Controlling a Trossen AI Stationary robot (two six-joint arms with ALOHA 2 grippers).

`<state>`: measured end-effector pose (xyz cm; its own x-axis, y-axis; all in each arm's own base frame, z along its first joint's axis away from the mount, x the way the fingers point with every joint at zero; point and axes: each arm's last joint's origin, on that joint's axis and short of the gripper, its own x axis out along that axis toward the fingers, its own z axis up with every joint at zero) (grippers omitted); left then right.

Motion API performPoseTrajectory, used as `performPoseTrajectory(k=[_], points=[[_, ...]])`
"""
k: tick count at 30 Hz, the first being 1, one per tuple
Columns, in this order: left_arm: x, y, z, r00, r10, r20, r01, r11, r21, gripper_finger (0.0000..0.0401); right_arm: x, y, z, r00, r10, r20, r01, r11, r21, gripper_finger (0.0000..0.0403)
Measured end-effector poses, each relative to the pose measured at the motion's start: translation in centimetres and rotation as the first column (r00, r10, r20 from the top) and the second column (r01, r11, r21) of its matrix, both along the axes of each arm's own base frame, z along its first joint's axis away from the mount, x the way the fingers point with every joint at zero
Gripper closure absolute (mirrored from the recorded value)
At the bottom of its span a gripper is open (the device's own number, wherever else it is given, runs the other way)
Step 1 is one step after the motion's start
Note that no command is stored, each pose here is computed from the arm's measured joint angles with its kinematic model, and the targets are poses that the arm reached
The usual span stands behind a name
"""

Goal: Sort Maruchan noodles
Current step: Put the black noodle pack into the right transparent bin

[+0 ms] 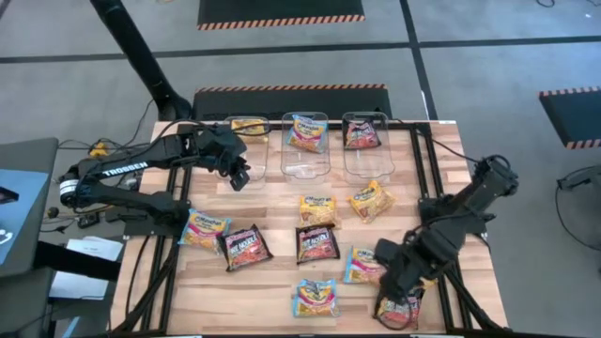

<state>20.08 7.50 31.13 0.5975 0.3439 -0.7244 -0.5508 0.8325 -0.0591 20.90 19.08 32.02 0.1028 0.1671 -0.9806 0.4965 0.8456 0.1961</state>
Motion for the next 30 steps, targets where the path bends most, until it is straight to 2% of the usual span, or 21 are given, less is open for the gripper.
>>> performPoseTrajectory(k=[5,9,15,23,30], points=[[0.0,0.0,0.0,1.000,-0.009,-0.004,0.009,1.000,0.008,0.0301,-1.5,1.6,0.0,0.999,-0.032,-0.016,0.032,0.999,0.013,0.0179],[0.0,0.0,0.0,0.999,0.036,0.017,-0.036,0.999,-0.031,0.0301,-2.1,2.9,-0.8,0.995,-0.085,-0.056,0.085,0.996,-0.007,0.0179],[0.0,0.0,0.0,0.999,0.033,0.015,-0.033,0.999,-0.028,0.0301,-2.1,5.0,-3.0,0.994,-0.030,-0.104,0.024,0.998,-0.060,0.0179],[0.0,0.0,0.0,0.999,0.034,0.016,-0.033,0.999,-0.028,0.0301,-0.7,7.4,-6.8,0.971,0.070,-0.229,-0.075,0.997,-0.016,0.0179],[0.0,0.0,0.0,0.999,0.032,0.015,-0.032,0.999,-0.026,0.0301,0.4,8.9,-9.7,0.958,0.076,-0.276,-0.082,0.997,-0.010,0.0179]])
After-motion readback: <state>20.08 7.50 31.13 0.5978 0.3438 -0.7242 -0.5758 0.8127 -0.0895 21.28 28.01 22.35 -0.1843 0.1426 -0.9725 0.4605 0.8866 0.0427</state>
